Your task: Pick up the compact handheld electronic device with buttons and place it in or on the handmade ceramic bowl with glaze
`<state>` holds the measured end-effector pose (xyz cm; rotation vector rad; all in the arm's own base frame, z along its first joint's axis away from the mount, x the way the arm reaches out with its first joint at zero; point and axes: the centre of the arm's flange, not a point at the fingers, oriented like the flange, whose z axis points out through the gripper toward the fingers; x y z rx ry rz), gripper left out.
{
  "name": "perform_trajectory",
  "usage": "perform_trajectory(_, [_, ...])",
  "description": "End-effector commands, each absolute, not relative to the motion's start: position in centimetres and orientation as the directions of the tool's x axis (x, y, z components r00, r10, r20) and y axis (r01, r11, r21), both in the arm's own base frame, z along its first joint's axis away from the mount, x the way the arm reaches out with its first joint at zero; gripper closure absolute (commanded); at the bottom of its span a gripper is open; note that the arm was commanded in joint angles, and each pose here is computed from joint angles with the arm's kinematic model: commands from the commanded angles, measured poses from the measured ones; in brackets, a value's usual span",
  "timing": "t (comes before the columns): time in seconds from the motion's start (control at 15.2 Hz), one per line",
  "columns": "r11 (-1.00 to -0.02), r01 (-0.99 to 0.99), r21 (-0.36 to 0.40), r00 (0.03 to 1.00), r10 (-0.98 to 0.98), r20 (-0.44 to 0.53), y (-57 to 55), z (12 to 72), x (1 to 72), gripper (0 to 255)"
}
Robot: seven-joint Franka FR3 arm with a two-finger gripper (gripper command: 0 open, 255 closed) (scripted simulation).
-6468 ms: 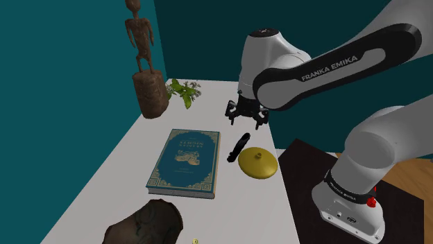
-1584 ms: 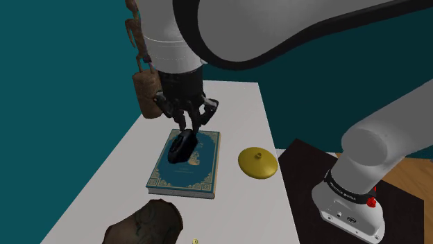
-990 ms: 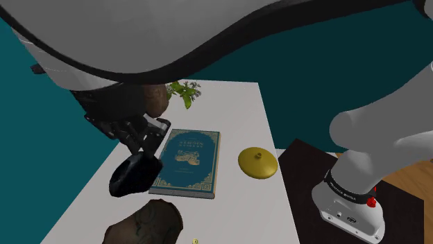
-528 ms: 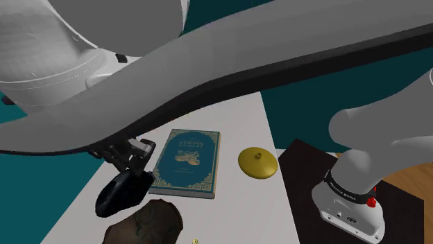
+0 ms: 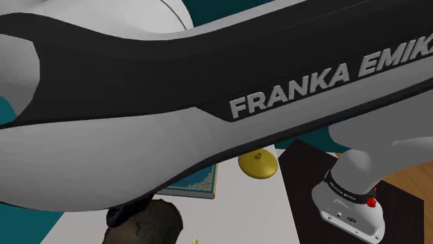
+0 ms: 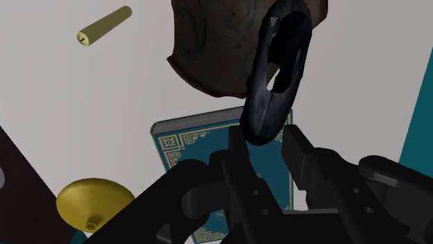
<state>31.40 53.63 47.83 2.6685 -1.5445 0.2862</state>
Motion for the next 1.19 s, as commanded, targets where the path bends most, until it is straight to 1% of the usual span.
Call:
perform_trajectory(0.0, [-0.502, -0.863, -0.054, 0.486, -0.855, 0.181, 53.7, 46.8, 31.4, 255])
perform_trajectory(0.59, [-0.502, -0.863, -0.054, 0.486, -0.855, 0.181, 53.7, 42.1, 31.4, 255])
perform_trajectory(1.06, [-0.502, -0.863, -0.054, 0.486, -0.855, 0.181, 53.7, 42.1, 31.4, 255])
perform_trajectory(1.12, [-0.502, -0.863, -0.054, 0.486, -0.855, 0.181, 53.7, 42.1, 31.4, 0])
